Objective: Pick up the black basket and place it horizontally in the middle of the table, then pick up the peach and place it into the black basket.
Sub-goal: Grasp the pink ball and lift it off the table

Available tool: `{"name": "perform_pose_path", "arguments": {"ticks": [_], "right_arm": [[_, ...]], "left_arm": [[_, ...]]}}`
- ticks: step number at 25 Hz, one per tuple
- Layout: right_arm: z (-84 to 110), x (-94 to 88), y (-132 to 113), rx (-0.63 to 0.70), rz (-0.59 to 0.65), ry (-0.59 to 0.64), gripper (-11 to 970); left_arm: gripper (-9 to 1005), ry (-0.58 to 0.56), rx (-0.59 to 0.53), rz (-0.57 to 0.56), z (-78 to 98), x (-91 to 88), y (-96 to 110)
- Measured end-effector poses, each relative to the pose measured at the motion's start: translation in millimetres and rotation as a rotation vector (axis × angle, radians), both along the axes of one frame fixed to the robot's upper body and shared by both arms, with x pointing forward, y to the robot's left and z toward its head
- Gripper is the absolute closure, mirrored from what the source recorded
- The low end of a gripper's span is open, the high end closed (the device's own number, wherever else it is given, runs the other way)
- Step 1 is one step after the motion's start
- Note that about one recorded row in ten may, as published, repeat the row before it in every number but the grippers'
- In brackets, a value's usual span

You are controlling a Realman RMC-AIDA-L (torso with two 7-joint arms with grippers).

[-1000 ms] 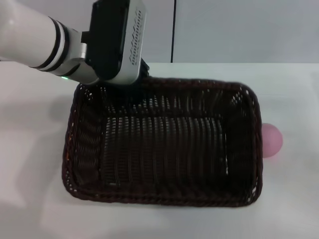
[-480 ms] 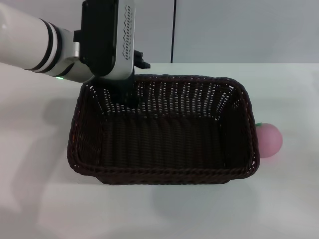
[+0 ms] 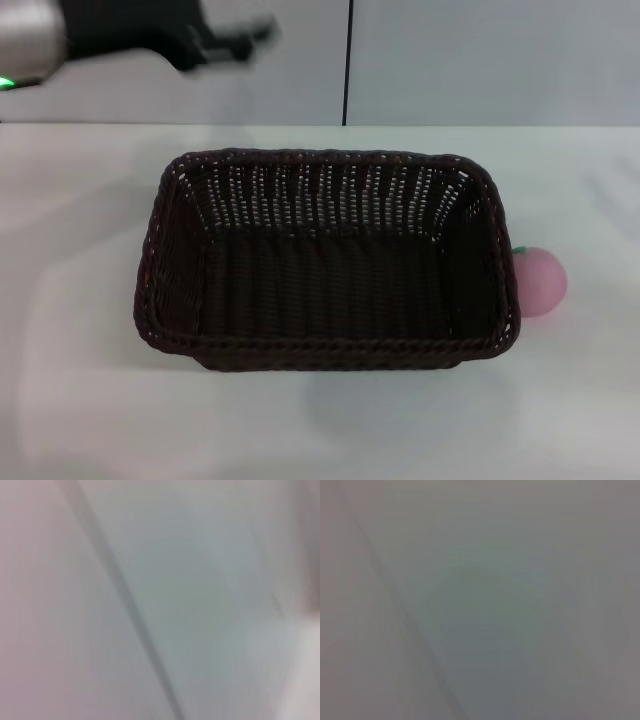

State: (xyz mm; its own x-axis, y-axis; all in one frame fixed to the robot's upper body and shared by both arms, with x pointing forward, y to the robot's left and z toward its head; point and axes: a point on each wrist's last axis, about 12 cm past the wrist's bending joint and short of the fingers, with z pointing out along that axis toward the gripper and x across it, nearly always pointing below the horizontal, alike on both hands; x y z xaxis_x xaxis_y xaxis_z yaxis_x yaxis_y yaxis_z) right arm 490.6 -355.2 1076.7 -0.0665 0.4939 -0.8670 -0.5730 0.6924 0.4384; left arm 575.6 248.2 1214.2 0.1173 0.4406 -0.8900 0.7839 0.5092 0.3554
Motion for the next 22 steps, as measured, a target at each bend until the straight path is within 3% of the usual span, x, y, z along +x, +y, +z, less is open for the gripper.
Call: {"name": "perform_pose_path", "arguments": {"ticks": [3, 7, 10, 14, 18, 22], "right_arm": [[18.7, 1.7, -23, -0.074, 0.190, 0.150, 238], [51.8, 4.7, -46, -0.204, 0.360, 0.392, 241], [78.7, 8.1, -49, -0.370, 0.406, 0.596, 244], [99.0, 25.4, -30, -0.599, 0.363, 0.867, 247], [91.9, 42.0, -8, -0.652, 0.383, 0.930, 251], [67.4, 60.4, 18, -0.618, 0.440, 0.946, 255]], "left_arm": [[220, -0.030, -0.227, 0.086, -4.3, -13.5, 32], [221, -0.044, -0.496, 0.189, -34.4, -40.0, 68], [221, -0.047, -0.533, 0.214, -43.6, -48.0, 75], [221, -0.008, -0.578, 0.264, -62.9, -59.6, 88], [221, 0.032, -0.592, 0.286, -74.5, -62.9, 90], [222, 0.054, -0.598, 0.292, -80.8, -64.0, 89]]}}
